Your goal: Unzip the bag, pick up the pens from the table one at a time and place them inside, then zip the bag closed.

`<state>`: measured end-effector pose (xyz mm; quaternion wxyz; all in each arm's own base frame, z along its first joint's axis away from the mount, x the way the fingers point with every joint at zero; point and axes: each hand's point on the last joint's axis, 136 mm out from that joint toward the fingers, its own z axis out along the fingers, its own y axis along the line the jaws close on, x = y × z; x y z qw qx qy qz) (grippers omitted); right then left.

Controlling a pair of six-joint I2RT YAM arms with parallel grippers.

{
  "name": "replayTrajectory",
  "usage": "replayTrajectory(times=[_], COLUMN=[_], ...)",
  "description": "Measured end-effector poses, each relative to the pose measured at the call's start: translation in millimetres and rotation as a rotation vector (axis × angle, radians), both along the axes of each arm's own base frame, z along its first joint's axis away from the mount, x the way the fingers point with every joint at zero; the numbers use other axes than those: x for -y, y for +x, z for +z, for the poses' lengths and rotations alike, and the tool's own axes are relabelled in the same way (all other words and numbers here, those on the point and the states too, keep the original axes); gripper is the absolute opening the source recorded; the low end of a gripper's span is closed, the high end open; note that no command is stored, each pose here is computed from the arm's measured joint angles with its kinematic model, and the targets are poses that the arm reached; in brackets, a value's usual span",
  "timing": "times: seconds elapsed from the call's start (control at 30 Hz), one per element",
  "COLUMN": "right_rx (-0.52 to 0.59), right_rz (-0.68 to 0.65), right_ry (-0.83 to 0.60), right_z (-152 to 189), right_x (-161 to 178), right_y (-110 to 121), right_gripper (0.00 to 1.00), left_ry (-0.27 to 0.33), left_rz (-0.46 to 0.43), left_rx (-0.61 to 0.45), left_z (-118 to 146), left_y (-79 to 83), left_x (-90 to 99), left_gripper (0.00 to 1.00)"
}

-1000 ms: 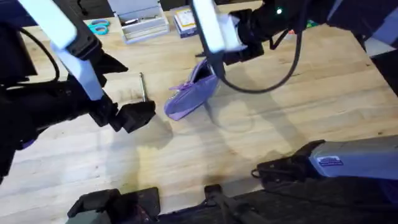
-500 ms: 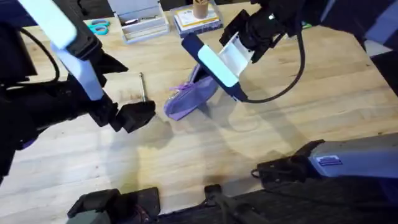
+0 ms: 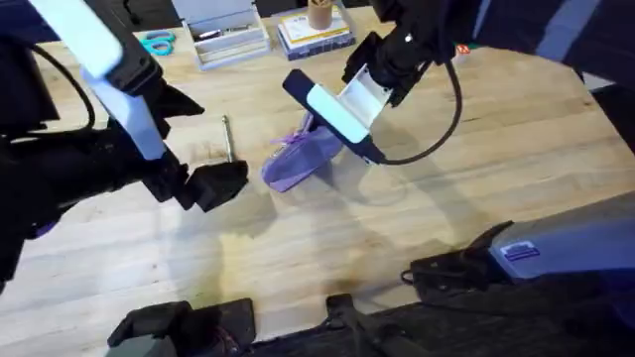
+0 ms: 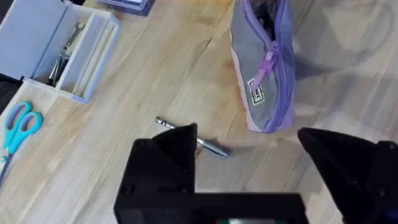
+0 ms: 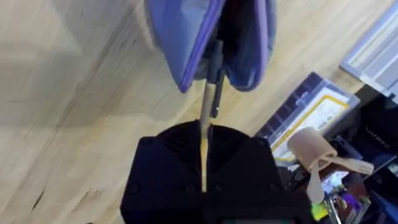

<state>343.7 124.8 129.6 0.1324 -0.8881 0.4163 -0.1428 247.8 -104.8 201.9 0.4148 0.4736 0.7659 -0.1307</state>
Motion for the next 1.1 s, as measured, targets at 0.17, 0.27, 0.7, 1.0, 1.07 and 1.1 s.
replayTrajectory(times=[0.17,0.27,0.7,1.0,1.07,1.1], right_rx=[-0.022,-0.030,-0.097,-0.128,-0.146,-0.154], right_rz=[0.019,0.042,0.100,0.131,0.129,0.124], right_ry=[0.058,0.079,0.080,0.110,0.140,0.153], right_z=[-2,-1,-23,-26,-26,-26], right_x=[-15,-25,-55,-84,-90,-93], right_y=[-4,-8,-20,-37,-41,-43], right_gripper=[0.033,0.033,0.033,0.033,0.033,0.033], left_ry=[0.000,0.000,0.001,0.001,0.001,0.001], left_rz=[0.000,0.000,0.000,0.000,0.000,0.000], left_rx=[-0.001,-0.008,-0.013,-0.031,-0.032,-0.033], left_z=[0,-1,-2,-4,-4,-4], left_y=[-0.1,-1.4,-2.0,-5.1,-5.3,-5.5], left_x=[-0.1,0.0,-0.1,-0.1,-0.1,-0.2], left_gripper=[0.994,0.994,0.994,0.994,0.994,0.993])
